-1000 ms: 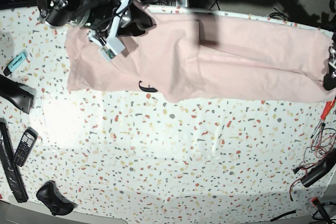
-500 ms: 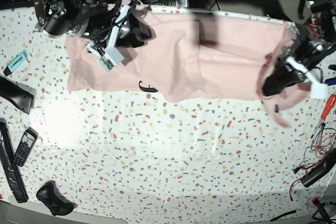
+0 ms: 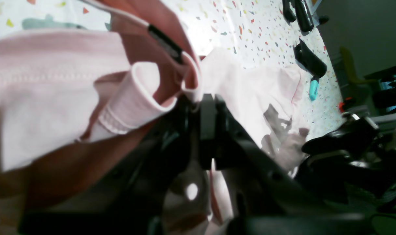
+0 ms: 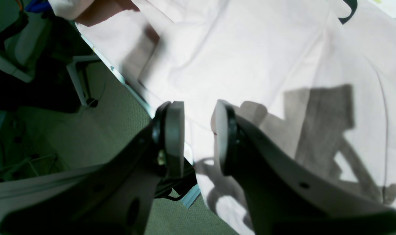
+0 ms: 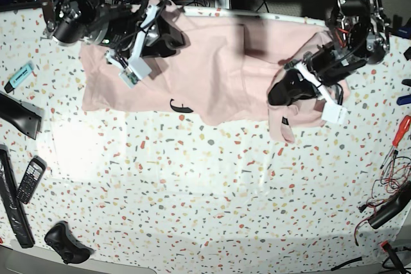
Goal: Fold the T-shirt properly
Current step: 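Grasp the shirt's hem end with the left gripper and lift it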
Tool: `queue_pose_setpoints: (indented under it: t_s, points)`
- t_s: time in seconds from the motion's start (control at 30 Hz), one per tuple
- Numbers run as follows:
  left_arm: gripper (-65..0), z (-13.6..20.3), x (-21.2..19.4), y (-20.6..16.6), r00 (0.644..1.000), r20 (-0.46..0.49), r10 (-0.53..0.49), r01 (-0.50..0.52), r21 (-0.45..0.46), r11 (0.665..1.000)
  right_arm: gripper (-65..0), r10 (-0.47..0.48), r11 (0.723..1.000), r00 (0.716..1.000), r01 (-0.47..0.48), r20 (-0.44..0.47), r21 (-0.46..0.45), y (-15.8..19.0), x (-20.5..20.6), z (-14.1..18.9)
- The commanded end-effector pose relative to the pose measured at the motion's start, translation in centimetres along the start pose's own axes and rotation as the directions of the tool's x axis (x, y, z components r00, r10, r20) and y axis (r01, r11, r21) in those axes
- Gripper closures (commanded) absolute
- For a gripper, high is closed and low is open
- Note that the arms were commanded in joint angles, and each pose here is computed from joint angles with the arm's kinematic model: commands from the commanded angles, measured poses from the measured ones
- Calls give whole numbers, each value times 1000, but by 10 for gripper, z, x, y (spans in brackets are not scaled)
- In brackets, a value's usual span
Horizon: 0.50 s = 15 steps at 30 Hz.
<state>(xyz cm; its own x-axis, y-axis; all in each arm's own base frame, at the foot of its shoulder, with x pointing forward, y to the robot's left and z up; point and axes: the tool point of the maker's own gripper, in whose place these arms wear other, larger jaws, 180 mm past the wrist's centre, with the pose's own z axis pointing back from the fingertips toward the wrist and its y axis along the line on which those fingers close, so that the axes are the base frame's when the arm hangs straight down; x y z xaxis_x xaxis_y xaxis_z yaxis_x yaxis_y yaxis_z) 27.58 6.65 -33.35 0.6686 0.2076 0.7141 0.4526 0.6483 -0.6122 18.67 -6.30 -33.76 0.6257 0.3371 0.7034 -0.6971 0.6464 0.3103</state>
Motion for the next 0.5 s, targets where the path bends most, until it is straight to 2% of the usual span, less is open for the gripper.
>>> queue_pose_setpoints:
  t_s: [0.0, 0.07, 0.23, 0.47]
  points:
    - [0, 1, 15, -10, 999, 49, -9, 11, -46, 999, -164, 17, 1000, 999, -17, 40, 11, 3, 11, 4]
    - [0, 2, 16, -17, 999, 51, 12, -8, -84, 996, -164, 17, 1000, 999, -17, 40, 11, 3, 11, 4]
    - [0, -1, 17, -22, 998, 64, 28, -22, -104, 994, -164, 17, 1000, 999, -17, 40, 11, 3, 12, 4]
    - [0, -23, 9, -52, 997, 56, 59, -48, -189, 981, -164, 17, 1000, 999, -17, 41, 11, 3, 12, 4]
